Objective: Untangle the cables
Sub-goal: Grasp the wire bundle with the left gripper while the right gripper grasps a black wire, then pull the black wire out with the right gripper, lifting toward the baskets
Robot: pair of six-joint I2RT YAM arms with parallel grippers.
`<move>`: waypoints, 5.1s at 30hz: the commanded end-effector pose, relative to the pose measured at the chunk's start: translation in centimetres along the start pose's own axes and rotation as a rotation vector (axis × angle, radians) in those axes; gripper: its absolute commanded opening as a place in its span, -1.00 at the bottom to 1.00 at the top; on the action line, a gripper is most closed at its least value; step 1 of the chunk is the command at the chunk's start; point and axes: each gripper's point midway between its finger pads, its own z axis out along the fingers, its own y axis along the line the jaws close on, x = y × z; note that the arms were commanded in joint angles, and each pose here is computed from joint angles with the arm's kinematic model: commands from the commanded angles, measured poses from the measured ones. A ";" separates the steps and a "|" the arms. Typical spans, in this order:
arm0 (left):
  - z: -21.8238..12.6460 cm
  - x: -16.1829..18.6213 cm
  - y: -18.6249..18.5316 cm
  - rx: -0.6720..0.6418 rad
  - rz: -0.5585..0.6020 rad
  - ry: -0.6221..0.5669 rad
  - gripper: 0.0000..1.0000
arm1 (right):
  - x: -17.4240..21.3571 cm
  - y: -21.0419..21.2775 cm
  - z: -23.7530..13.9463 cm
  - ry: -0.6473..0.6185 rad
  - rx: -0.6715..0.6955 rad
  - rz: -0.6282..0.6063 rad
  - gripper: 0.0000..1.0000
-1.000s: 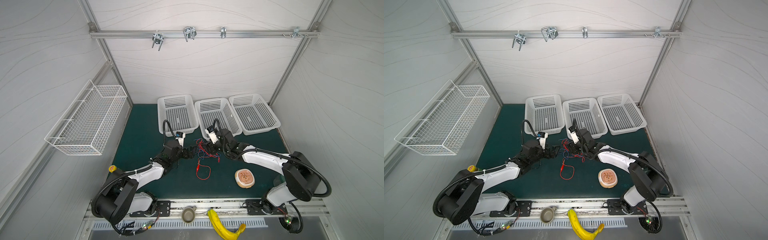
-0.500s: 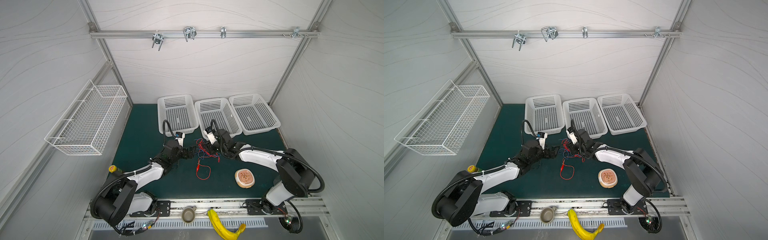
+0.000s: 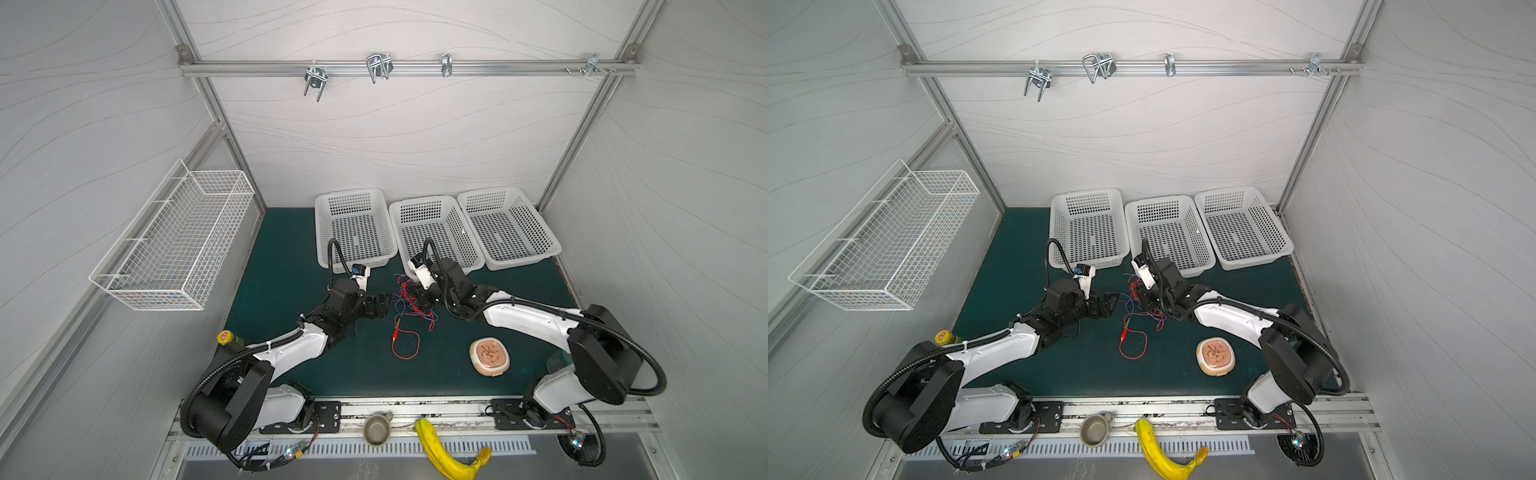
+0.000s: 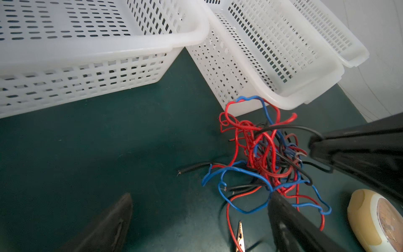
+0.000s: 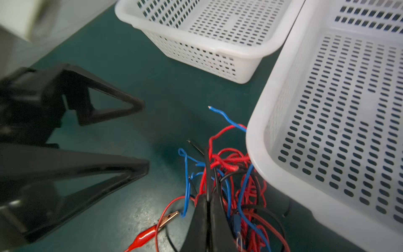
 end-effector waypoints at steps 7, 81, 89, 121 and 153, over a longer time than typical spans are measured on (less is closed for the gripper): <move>-0.4 -3.3 -2.1 0.063 0.008 -0.080 0.95 | -8.4 3.3 -7.7 -0.224 -0.100 -0.072 -1.00; -2.2 -5.2 2.6 -0.315 0.032 -0.125 -1.00 | -2.0 -12.1 -24.5 -0.334 0.719 0.249 -1.00; -3.0 -4.9 3.8 -0.384 0.062 -0.122 -1.00 | -0.9 -13.3 -27.9 -0.416 0.762 0.310 -1.00; -7.0 -3.0 7.4 -0.531 0.089 -0.167 -1.00 | -3.5 -12.9 -39.9 -0.665 0.972 0.263 -1.00; -5.8 -3.6 3.5 -0.294 0.079 -0.173 -1.00 | -28.6 -11.6 -31.5 -0.833 0.554 0.055 -1.00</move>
